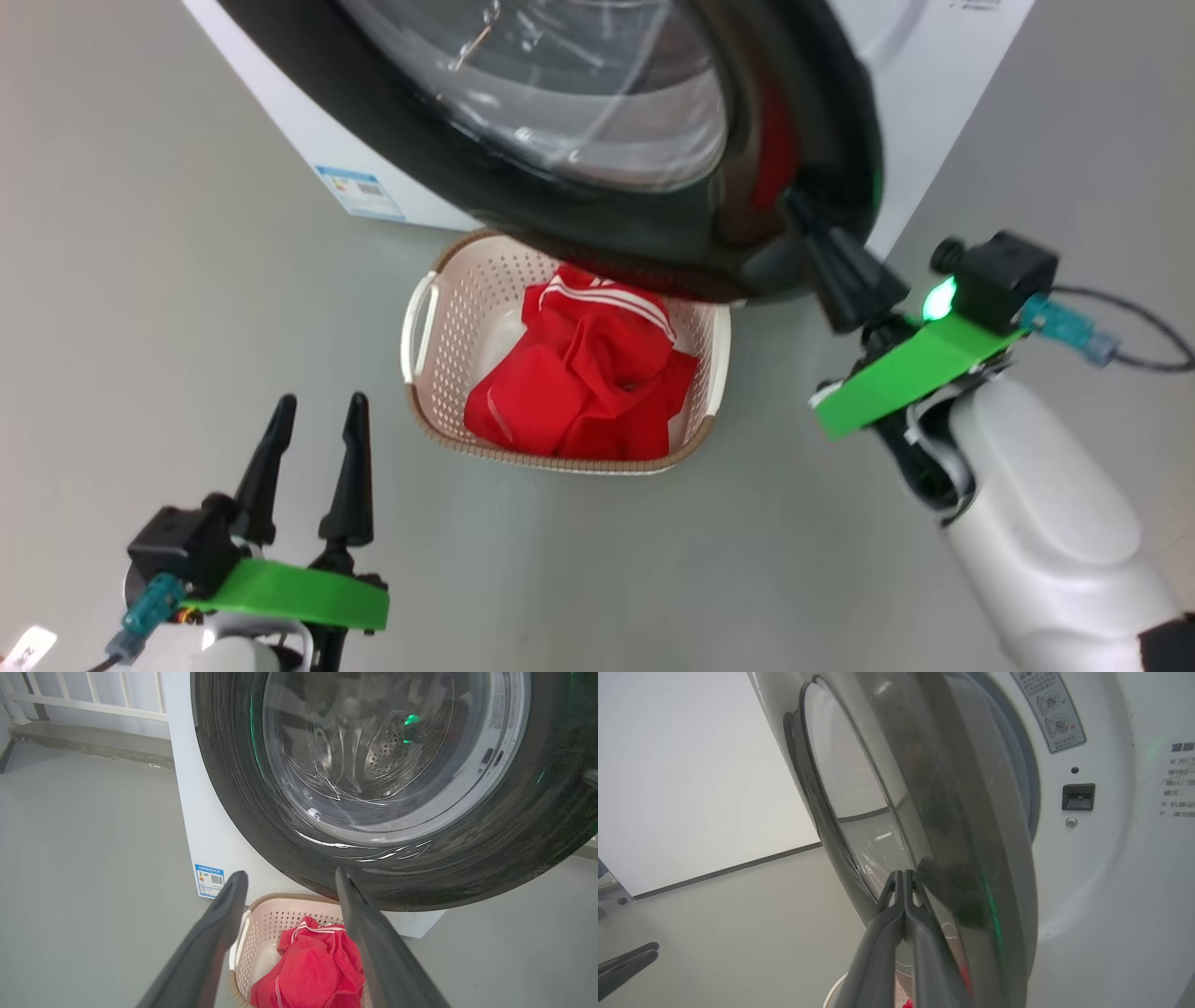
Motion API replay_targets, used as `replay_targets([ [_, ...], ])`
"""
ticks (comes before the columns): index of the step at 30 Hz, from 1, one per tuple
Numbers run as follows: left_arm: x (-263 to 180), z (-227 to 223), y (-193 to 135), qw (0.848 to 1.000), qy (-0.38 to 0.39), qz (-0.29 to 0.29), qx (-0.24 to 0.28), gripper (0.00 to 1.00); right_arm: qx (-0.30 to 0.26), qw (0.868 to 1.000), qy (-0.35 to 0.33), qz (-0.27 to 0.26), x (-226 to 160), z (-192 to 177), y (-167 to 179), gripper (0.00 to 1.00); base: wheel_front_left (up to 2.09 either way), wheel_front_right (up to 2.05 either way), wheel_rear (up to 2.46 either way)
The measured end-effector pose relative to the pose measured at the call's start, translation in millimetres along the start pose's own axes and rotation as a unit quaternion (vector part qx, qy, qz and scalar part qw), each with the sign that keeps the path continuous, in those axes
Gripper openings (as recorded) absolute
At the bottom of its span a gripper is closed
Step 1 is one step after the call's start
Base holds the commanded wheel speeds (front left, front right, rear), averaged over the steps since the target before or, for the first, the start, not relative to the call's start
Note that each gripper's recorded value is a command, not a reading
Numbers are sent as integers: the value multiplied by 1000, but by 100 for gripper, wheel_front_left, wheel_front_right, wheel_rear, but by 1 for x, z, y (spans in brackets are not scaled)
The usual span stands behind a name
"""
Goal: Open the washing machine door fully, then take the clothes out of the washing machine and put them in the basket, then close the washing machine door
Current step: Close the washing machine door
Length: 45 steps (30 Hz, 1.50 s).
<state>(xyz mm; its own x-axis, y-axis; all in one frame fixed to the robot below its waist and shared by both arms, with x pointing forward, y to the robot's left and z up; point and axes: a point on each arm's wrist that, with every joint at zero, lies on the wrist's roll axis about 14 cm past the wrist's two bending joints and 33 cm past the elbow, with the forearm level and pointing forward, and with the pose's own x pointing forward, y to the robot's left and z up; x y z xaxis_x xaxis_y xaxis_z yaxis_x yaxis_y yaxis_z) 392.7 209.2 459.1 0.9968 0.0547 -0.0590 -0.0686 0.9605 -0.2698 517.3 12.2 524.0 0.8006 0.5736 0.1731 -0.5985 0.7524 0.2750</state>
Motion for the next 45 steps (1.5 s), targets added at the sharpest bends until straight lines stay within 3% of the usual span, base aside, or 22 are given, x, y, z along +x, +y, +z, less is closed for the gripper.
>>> replay_targets([
  [21,44,-21,-5,1000,23,-15,10,100,1,997,-60,-52,85,14,-86,0,0,0,0],
  [30,44,-28,1,999,33,-5,11,100,11,997,-61,-47,102,4,-86,0,0,0,0],
  [40,44,-18,-4,1000,21,-12,8,100,-8,997,-56,-43,91,16,-78,0,0,0,0],
  [41,44,-17,-5,1000,20,-13,8,100,-10,998,-52,-44,87,14,-77,4,0,0,0],
  [45,38,-13,-6,1000,17,-15,7,100,-15,999,-25,-46,67,2,-72,56,0,0,0],
])
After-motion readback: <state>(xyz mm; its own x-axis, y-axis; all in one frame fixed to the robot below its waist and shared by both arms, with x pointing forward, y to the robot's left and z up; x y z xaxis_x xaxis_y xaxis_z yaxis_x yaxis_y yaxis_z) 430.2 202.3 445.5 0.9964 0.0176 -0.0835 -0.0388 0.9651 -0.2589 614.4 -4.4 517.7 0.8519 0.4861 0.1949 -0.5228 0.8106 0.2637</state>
